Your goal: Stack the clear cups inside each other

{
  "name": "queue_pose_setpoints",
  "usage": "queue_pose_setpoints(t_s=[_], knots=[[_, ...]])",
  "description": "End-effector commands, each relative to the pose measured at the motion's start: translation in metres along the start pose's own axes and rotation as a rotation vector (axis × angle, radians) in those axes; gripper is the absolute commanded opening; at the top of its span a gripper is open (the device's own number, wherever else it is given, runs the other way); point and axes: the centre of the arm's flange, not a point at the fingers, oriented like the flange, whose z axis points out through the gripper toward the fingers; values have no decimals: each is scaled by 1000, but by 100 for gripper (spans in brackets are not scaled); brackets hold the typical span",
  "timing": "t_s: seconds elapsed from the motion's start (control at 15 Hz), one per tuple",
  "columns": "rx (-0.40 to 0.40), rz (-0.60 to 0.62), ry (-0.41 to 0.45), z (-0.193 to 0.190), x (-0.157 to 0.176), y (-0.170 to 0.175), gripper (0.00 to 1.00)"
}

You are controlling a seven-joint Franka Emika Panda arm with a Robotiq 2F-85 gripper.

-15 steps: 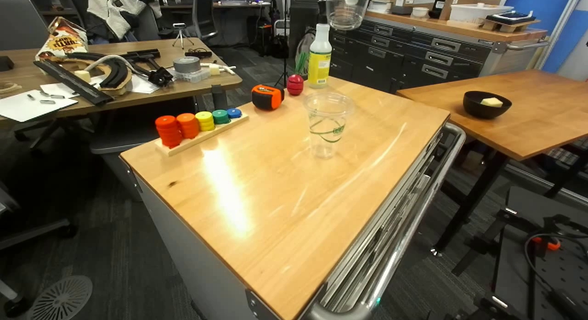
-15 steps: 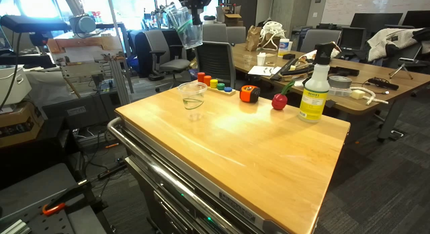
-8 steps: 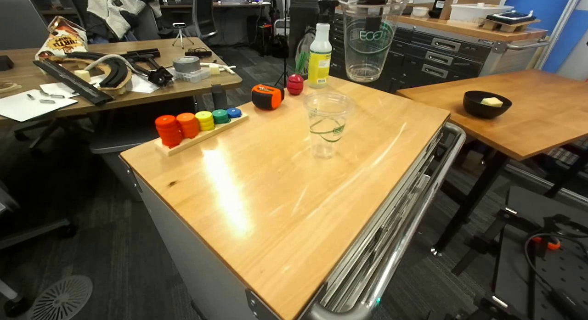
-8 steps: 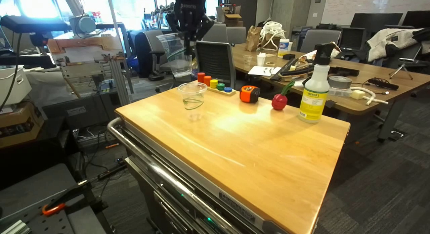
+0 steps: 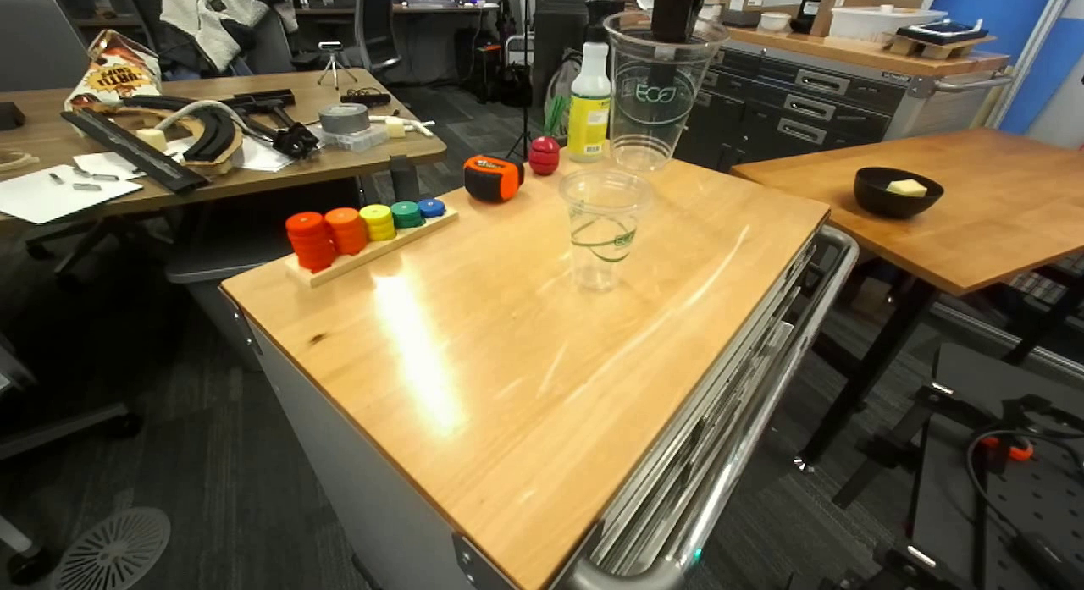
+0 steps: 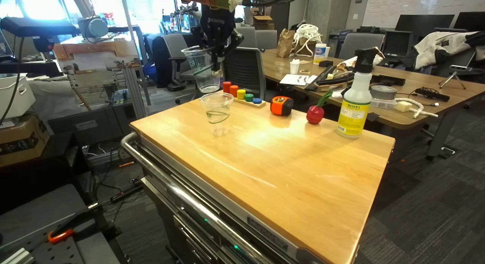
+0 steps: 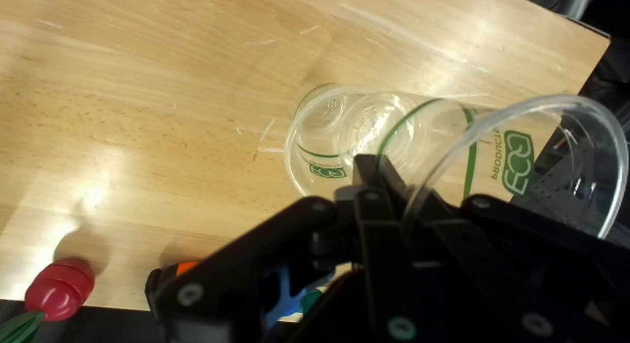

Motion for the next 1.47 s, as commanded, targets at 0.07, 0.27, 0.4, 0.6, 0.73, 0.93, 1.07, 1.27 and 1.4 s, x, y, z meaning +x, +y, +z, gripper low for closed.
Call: queue_pose_setpoints(t_s=[0.07, 0.27, 0.4, 0.6, 0.73, 0.93, 1.07, 1.27, 1.4], knots=[[30, -12, 39, 16, 0, 4, 1], [35, -16, 53, 31, 6, 9, 1], [39, -16, 57, 38, 12, 10, 1], [41, -20, 62, 44, 17, 13, 1], [38, -20, 59, 48, 18, 17, 1], [41, -40, 37, 57, 15, 21, 28], [43, -51, 35, 61, 15, 20, 33], [43, -59, 44, 57, 17, 16, 58], [31, -65, 54, 49, 19, 13, 74]])
